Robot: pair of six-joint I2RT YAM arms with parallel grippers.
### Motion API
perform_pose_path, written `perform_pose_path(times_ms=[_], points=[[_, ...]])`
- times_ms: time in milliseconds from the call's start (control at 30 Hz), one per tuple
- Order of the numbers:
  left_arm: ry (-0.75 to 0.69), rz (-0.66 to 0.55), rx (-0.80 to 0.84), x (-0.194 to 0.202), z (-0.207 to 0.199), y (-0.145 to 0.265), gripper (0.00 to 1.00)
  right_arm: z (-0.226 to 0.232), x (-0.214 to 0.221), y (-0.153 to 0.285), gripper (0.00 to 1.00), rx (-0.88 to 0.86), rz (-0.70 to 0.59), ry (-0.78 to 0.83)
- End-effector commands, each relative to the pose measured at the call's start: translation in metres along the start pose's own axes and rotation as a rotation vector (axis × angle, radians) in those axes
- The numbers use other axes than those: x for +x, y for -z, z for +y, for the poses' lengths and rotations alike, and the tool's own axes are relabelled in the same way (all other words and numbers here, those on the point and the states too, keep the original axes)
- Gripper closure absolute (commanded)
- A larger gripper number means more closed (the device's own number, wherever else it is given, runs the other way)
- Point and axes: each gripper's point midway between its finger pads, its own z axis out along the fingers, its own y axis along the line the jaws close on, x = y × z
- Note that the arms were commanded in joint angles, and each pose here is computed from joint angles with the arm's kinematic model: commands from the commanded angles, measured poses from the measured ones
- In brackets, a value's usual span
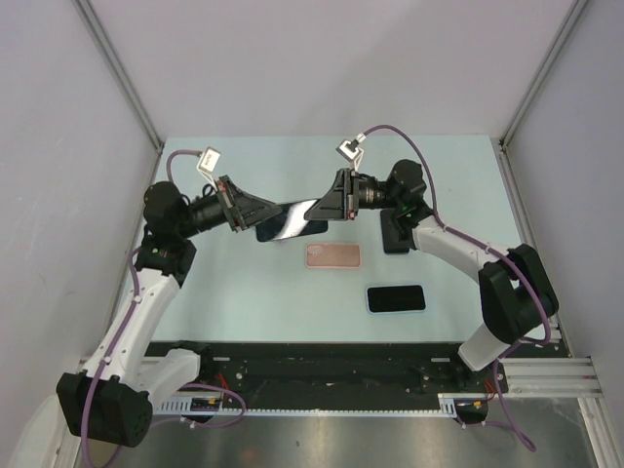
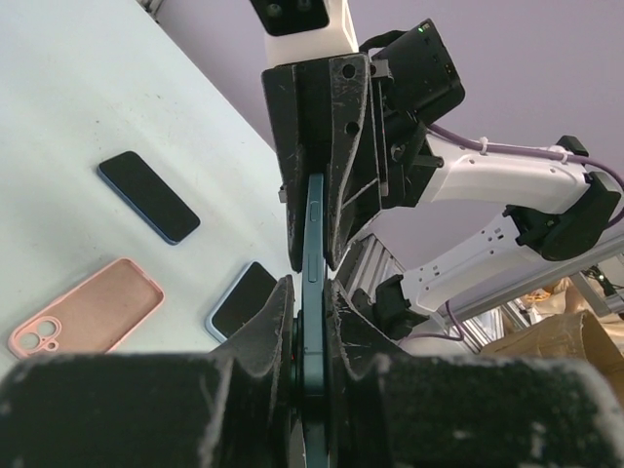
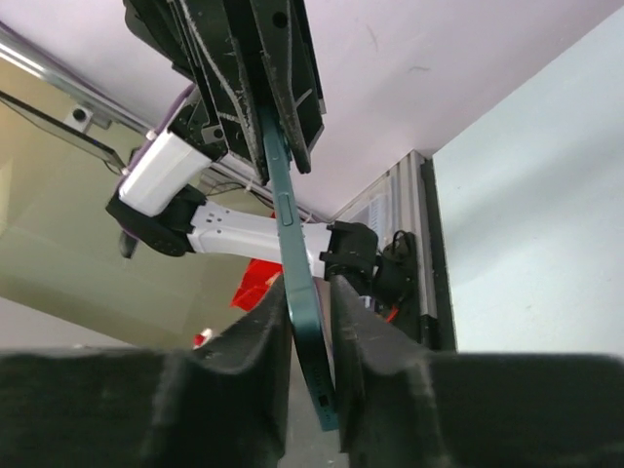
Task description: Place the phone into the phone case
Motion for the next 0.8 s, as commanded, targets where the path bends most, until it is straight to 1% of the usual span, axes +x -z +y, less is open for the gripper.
perform_pose_path(times_ms=[0, 33, 67, 200, 267, 300, 333, 400, 433, 467, 500, 533, 600, 700, 733, 767], points=[[-0.045, -0.044, -0.007, -0.006, -0.002, 0.001, 1.0, 0.016, 0.002, -0.004, 0.9, -0.038, 0.016, 0.069], [-0.043, -0.046, -0.01, -0.006, -0.001, 0.001, 1.0, 0.016, 0.002, -0.004, 0.96, -0.038, 0.016, 0.069], [-0.041, -0.045, -0.012, -0.006, 0.0, 0.001, 1.0, 0.015, 0.003, -0.004, 1.0, -0.034, 0.018, 0.066], [-0.044, -0.054, -0.021, -0.006, 0.002, 0.002, 0.99, 0.015, 0.003, -0.003, 1.0, -0.022, 0.018, 0.082], [-0.04, -0.054, -0.025, -0.007, 0.003, 0.001, 0.94, 0.014, 0.004, -0.003, 1.0, -0.014, 0.019, 0.081], [-0.039, -0.054, -0.027, -0.007, 0.004, 0.0, 0.91, 0.014, 0.003, -0.002, 1.0, -0.009, 0.016, 0.082], [-0.038, -0.053, -0.028, -0.006, 0.005, 0.0, 0.84, 0.014, 0.003, -0.002, 1.0, -0.007, 0.017, 0.092], [-0.036, -0.051, -0.032, -0.006, 0.008, -0.001, 0.76, 0.01, 0.003, 0.001, 1.0, 0.014, 0.015, 0.083], [-0.033, -0.048, -0.035, -0.005, 0.009, -0.001, 0.68, 0.009, 0.002, 0.002, 1.0, 0.021, 0.013, 0.105], [-0.037, -0.048, -0.039, -0.004, 0.011, -0.001, 0.65, 0.005, 0.003, 0.004, 1.0, 0.041, 0.015, 0.087], [-0.033, -0.047, -0.048, -0.004, 0.014, -0.002, 0.56, 0.003, 0.002, 0.007, 1.0, 0.055, 0.012, 0.091], [-0.038, -0.05, -0.06, -0.004, 0.016, -0.001, 0.52, -0.002, 0.003, 0.01, 1.0, 0.078, 0.016, 0.087], [-0.014, -0.052, -0.134, -0.002, 0.03, 0.0, 0.45, -0.009, 0.0, 0.017, 1.0, 0.118, 0.004, 0.087], [-0.029, -0.053, -0.177, -0.002, 0.041, 0.0, 0.42, -0.024, -0.003, 0.03, 1.0, 0.205, -0.014, 0.084], [-0.024, -0.051, -0.19, 0.001, 0.045, 0.0, 0.42, -0.031, 0.0, 0.035, 1.0, 0.24, -0.012, 0.059], [-0.012, -0.047, -0.205, 0.003, 0.05, 0.0, 0.41, -0.035, -0.003, 0.04, 1.0, 0.267, -0.023, 0.078]])
